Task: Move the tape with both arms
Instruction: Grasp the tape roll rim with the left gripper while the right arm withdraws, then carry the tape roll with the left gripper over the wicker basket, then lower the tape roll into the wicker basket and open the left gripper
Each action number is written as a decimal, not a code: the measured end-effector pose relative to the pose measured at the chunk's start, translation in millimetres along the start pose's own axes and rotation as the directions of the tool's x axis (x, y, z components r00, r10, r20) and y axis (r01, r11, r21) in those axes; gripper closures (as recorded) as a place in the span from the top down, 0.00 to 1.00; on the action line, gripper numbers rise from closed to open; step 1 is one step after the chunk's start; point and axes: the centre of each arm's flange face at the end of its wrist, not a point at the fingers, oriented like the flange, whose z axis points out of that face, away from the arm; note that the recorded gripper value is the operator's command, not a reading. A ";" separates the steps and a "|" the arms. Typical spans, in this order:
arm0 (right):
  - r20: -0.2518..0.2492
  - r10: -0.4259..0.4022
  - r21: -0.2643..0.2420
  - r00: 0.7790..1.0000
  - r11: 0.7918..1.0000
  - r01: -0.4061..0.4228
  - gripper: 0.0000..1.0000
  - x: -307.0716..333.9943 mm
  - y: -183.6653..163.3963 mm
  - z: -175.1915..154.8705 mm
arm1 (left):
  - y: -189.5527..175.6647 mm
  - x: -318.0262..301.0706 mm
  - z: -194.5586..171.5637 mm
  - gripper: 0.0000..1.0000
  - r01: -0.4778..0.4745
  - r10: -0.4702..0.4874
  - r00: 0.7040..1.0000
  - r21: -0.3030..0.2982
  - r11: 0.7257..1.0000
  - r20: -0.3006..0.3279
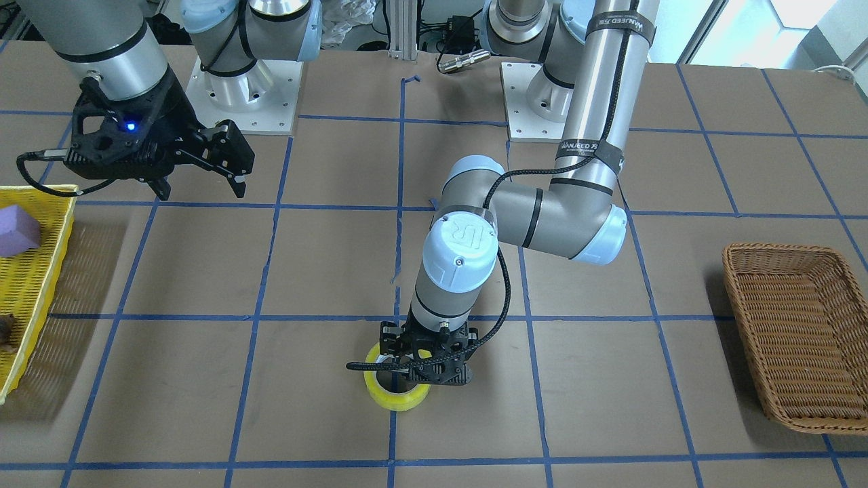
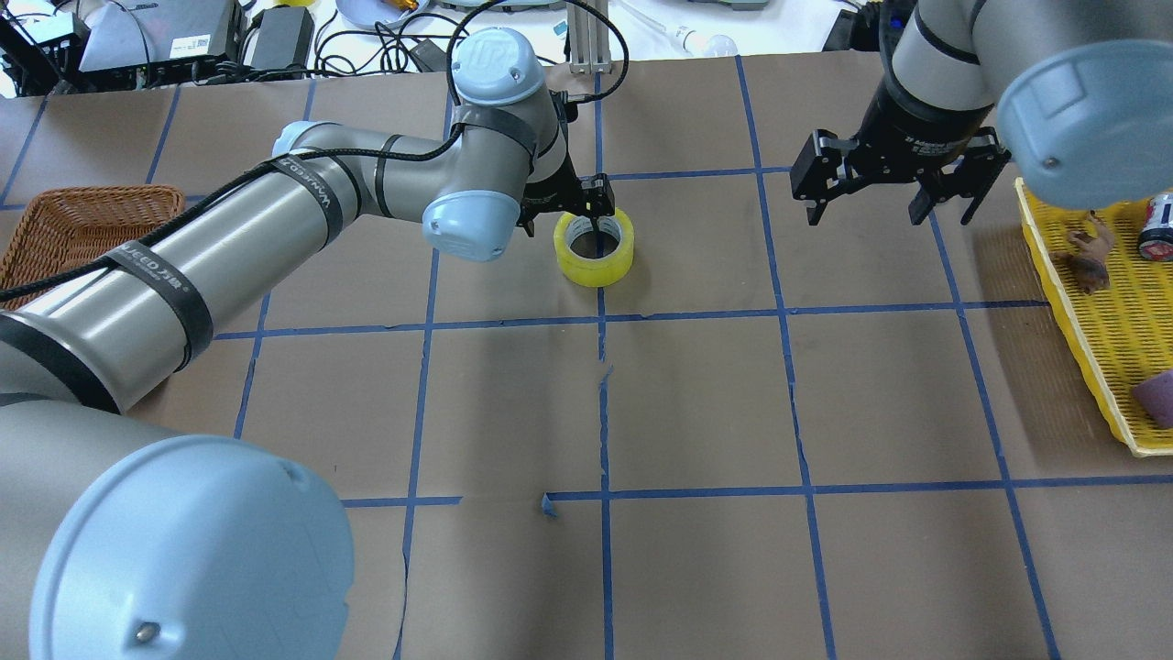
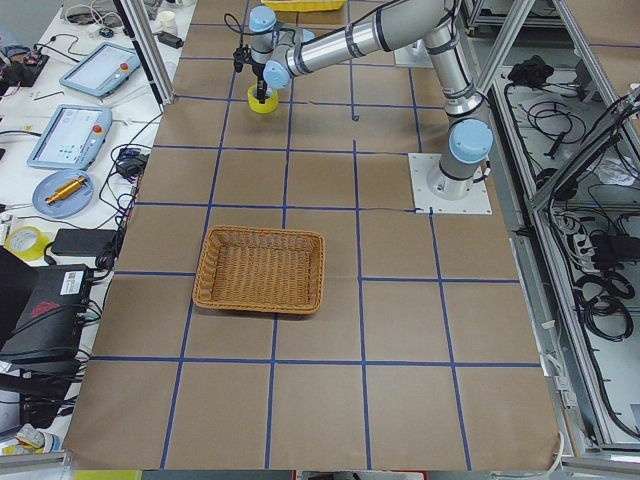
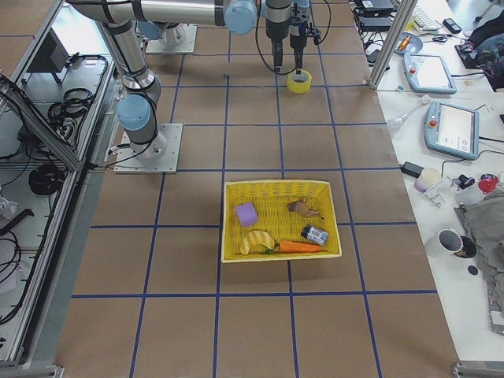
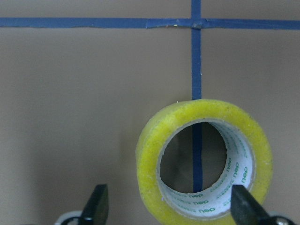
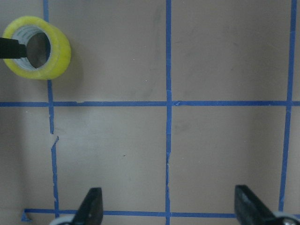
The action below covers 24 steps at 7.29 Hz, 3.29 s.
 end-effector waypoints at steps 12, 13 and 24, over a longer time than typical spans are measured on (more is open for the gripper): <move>-0.060 -0.023 -0.073 0.998 0.997 0.019 1.00 3.8 7.3 3.1 | -40.9 -200.5 -168.0 0.00 -0.038 0.044 0.997 -0.078 0.996 0.068; -0.059 -0.026 -0.074 0.998 0.997 0.022 1.00 3.6 7.3 3.7 | -38.7 -252.1 -190.3 0.00 -0.082 0.088 0.993 -0.085 0.993 0.076; -0.056 -0.065 -0.073 0.996 0.995 0.061 1.00 2.7 5.6 5.5 | 33.8 -674.2 -141.8 0.00 -0.293 0.302 0.949 -0.102 0.951 0.090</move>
